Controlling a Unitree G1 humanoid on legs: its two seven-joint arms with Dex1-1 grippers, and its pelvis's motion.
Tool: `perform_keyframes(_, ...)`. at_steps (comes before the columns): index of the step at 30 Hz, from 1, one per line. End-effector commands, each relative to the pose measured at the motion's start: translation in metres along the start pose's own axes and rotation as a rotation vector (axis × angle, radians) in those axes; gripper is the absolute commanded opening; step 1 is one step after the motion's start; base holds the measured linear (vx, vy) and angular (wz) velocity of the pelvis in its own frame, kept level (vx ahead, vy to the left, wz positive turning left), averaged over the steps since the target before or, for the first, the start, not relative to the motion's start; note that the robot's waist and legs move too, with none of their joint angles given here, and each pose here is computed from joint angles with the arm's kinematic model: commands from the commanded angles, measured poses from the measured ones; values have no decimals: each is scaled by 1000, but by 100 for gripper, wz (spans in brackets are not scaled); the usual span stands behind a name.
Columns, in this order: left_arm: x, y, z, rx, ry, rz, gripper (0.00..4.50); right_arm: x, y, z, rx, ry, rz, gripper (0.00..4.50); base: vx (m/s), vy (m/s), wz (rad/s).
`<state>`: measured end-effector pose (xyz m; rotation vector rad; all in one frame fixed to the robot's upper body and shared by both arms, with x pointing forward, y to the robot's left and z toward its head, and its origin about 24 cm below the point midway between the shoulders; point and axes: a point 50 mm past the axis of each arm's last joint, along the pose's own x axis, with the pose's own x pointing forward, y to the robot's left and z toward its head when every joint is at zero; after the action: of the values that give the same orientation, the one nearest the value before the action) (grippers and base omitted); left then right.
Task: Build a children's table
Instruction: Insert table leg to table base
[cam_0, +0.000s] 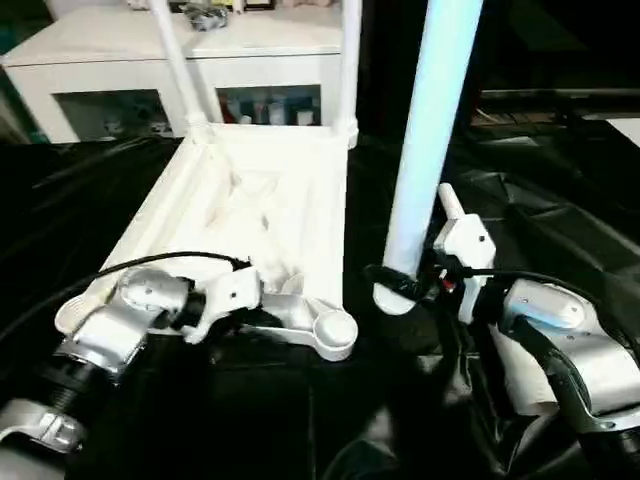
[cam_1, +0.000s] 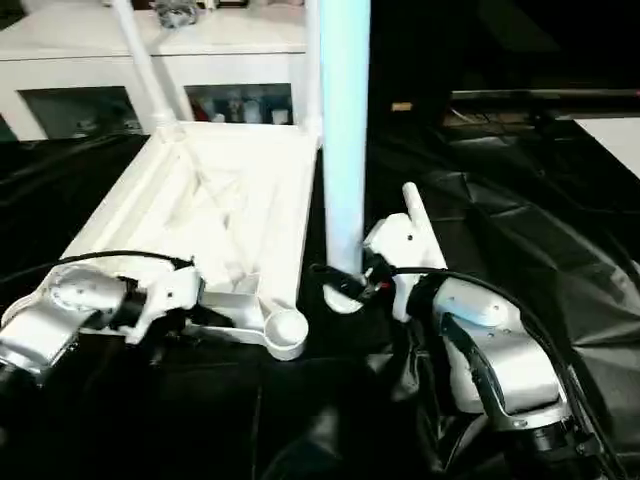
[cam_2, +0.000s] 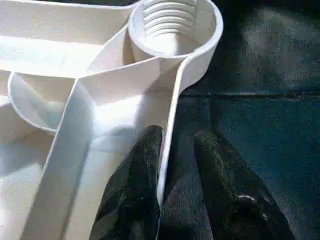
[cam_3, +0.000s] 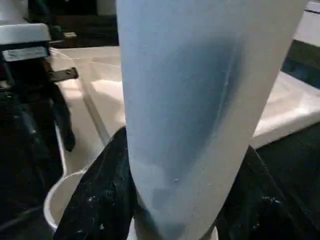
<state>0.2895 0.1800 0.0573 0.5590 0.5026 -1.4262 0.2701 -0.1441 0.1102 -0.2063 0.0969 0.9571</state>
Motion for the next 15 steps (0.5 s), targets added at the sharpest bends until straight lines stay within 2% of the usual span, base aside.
perform_keyframes(1,-6,2,-3,8,33,3,100,1,-1,7,-19,-23,8,184,0,0,0)
perform_keyframes(8,-12,3,-11,13,47,0,52,11,4,6,-10,-40,34,184,0,0,0)
perform_keyframes(15,-12,11,-16,44,131,-19,5,12,-2,7,-12,-40,47,184,0,0,0)
